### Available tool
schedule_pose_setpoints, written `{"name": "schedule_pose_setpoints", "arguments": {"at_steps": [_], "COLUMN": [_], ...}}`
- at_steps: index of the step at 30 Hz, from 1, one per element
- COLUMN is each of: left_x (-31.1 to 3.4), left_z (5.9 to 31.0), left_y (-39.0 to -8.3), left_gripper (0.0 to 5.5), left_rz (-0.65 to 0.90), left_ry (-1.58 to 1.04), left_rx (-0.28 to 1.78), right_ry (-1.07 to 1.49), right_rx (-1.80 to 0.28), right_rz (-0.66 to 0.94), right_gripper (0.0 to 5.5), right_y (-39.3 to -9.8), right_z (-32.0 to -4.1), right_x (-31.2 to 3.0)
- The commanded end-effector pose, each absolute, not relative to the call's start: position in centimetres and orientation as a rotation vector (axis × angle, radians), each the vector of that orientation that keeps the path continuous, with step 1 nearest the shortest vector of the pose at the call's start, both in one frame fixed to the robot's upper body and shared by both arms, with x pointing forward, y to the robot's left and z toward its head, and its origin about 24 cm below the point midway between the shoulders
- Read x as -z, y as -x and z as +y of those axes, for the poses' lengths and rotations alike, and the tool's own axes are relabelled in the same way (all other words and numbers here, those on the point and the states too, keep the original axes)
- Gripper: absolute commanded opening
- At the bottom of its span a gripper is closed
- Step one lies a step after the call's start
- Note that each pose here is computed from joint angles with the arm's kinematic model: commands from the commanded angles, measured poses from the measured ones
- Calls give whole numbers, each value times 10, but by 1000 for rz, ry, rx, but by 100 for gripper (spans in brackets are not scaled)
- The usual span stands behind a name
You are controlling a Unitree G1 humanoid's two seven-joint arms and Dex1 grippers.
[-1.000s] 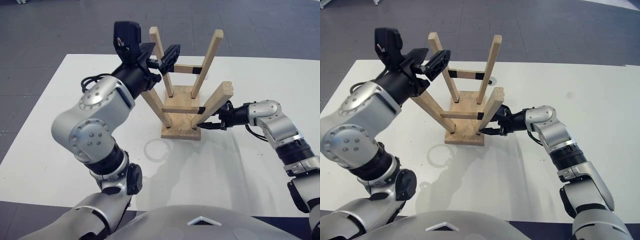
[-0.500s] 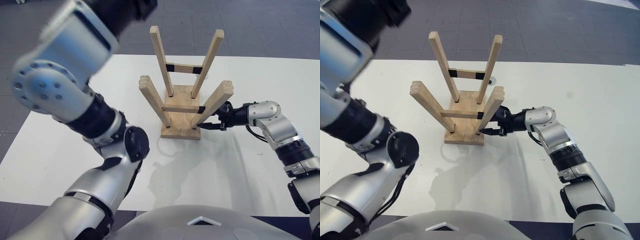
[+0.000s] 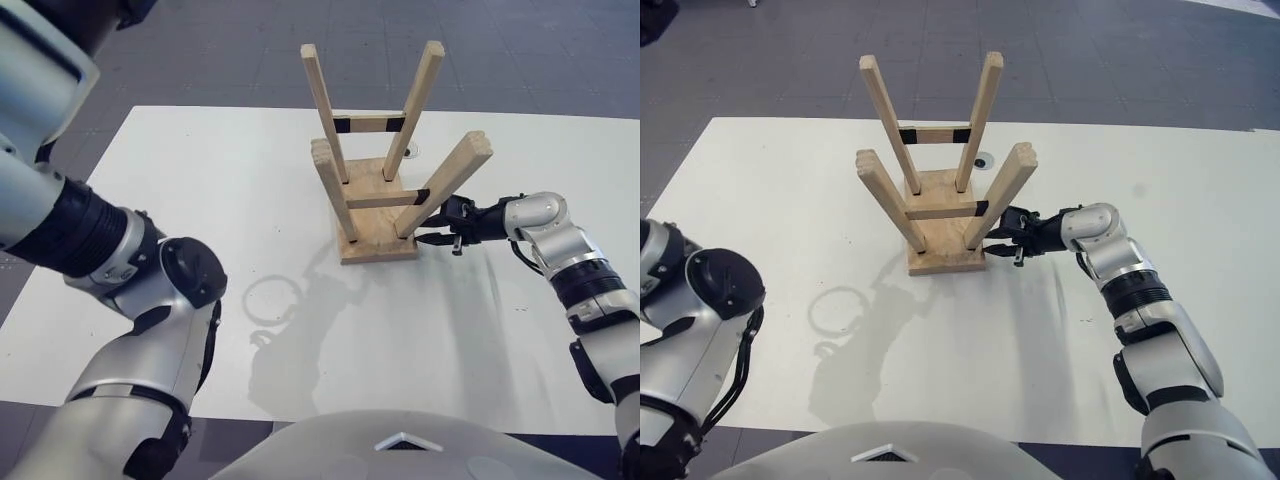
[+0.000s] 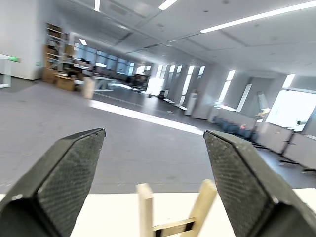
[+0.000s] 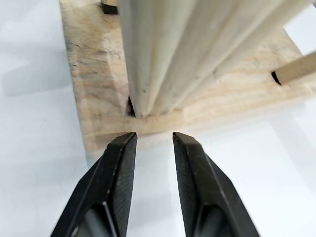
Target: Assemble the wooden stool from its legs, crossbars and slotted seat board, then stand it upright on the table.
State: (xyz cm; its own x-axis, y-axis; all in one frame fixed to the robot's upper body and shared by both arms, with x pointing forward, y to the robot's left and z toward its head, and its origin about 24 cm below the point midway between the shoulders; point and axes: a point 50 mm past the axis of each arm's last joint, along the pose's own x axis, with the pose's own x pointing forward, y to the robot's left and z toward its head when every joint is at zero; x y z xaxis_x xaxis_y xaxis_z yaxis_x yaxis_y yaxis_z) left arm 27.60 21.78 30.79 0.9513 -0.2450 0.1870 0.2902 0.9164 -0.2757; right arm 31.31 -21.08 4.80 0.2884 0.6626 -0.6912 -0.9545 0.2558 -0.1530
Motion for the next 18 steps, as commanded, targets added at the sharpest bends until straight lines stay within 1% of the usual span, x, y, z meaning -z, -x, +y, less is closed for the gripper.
{"name": "schedule_pose_setpoints", "arguments": {"at_steps": [1,2,5,6,8,11,12,15,18], "left_x": [-277,-268,-236,-223,-194,-157,-149,-136,-130], "left_z": [247,251,254,253,245,231,227,217,210], "left_y": [-275,-275,-274,-273,-269,-260,-257,-254,-253], "left_gripper": [372,372,372,372,372,372,372,372,372], "left_rz": [-63,-34,60,94,170,270,289,312,316], "left_ry": [210,181,125,115,94,83,86,94,102], "left_rx": [106,80,36,21,10,8,10,23,31], "right_ry": [599,571,446,398,246,118,112,61,-42], "right_rx": [-997,-961,-757,-685,-591,-505,-470,-397,-390], "right_rz": [621,602,474,400,213,7,-38,-154,-210], "right_gripper": [134,134,134,134,98,41,22,22,22], "right_y": [-314,-315,-321,-322,-321,-312,-310,-303,-299], "right_z": [-246,-248,-250,-245,-224,-199,-195,-181,-165], "right_x": [-58,-63,-87,-104,-151,-209,-222,-261,-286]}}
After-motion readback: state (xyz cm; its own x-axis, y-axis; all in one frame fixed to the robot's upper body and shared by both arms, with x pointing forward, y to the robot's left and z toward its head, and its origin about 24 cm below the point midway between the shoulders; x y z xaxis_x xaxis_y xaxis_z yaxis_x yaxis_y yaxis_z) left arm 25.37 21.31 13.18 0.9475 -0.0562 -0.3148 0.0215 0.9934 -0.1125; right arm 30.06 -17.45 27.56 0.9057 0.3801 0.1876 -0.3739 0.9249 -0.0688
